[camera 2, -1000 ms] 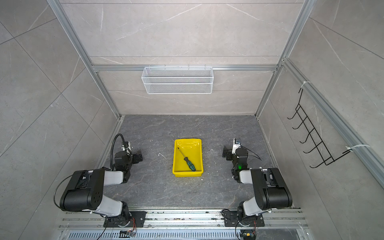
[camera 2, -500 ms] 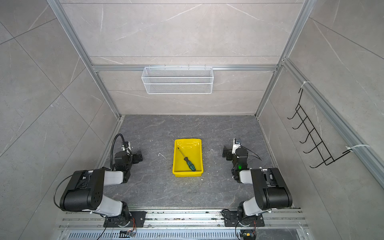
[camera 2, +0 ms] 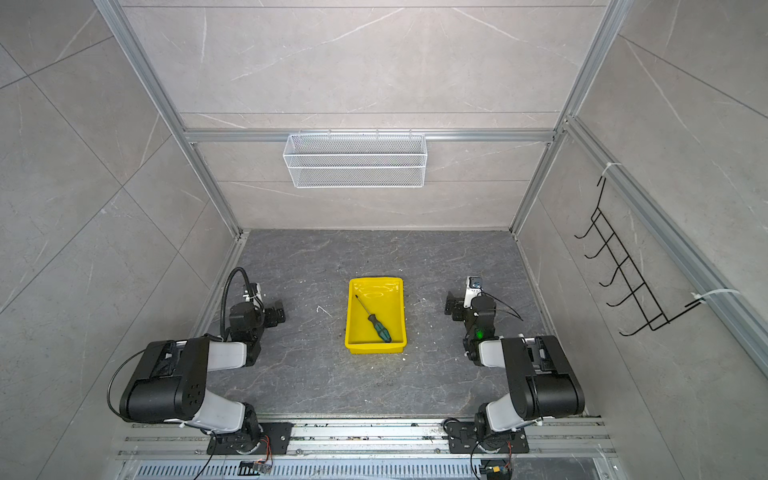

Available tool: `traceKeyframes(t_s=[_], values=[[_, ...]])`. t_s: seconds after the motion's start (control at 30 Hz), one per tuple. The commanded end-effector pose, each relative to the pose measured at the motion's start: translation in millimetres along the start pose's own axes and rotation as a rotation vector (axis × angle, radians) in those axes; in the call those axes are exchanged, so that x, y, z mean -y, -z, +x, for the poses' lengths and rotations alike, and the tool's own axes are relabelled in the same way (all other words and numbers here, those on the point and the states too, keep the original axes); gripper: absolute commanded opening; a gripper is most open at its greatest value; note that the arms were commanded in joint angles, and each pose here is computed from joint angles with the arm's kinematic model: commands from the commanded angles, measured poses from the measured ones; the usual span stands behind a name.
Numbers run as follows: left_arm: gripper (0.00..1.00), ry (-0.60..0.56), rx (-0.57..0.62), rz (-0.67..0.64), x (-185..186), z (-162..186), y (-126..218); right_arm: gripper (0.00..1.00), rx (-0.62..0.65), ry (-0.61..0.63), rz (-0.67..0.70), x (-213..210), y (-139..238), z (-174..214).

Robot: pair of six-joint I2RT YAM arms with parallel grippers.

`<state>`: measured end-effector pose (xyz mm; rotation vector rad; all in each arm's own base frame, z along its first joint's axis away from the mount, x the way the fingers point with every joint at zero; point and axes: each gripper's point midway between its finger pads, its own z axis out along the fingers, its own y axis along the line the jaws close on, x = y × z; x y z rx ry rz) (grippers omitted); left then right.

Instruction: Put the screwdriver in the bin

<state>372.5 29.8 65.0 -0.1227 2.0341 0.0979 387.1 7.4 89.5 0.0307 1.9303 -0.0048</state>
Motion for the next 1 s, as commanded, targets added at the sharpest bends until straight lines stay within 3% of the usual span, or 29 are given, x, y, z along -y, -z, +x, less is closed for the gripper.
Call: traceKeyframes(t_s=[0.0,0.3,0.5,0.97], values=[[1.0,-0.001,0.072,0.015,2.1,-23.8,-1.8,1.0,0.022,0.009,-0.018,-4.7,-0.2,-5.5],[1.0,0.016,0.206,-0.02,-5.1,-24.9,21.2,1.0,0.089,0.032,-0.069,-12.4,13.8,-7.4],[1.0,-0.027,0.075,0.055,10.5,-23.7,-0.2,1.0,0.014,0.003,-0.02,-2.8,-0.6,-5.6],[1.0,-0.021,0.078,0.051,8.9,-24.2,-0.2,0.99,0.015,0.002,-0.021,-3.1,-1.3,-5.5]])
